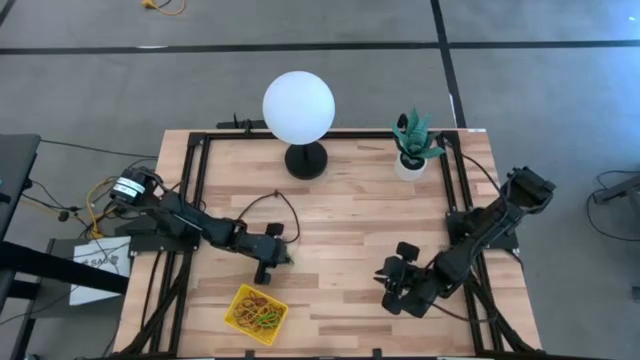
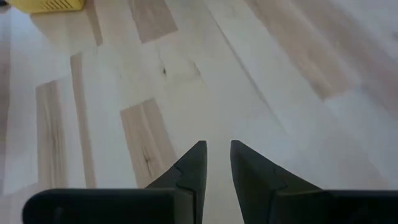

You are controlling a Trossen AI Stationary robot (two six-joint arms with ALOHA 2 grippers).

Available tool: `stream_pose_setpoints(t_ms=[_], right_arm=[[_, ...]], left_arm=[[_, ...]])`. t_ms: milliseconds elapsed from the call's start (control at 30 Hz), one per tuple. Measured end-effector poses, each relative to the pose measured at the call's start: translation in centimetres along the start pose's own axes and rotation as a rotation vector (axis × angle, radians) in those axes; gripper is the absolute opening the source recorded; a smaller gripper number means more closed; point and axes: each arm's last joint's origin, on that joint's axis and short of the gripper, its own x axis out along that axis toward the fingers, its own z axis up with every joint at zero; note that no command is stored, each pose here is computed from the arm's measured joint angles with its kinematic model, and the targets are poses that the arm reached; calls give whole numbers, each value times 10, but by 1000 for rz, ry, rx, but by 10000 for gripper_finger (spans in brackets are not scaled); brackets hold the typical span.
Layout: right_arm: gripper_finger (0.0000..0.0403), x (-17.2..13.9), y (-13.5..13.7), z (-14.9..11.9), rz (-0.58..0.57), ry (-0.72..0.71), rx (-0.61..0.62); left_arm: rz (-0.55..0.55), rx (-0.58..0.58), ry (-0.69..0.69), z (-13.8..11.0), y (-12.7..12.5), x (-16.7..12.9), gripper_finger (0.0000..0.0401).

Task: Pick and place items into bin
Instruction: Put the green rubber band into the yellow bin

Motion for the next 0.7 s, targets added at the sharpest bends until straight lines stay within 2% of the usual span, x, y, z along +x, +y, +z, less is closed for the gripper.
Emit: stream_pose_setpoints(t_ms=[167,267,367,500,633,700], right_arm=[[67,7,6,-18,-16,33,110],[67,10,11,-31,-18,50,118],[67,15,14,-45,-36,67,111],[67,22,14,-54,-66,80,131],[67,25,14,-57,-76,69,123],[67,25,14,-56,-73,68,120]], left_arm=[[58,35,-24,14,-10,-9,2],[74,67,-84,49,-25,-32,1],[70,118,-83,77,-47,-64,0],[-22,113,-109,104,-87,-113,0],[-187,46,-52,99,-129,-141,0],[-235,24,-46,91,-148,-150,0]])
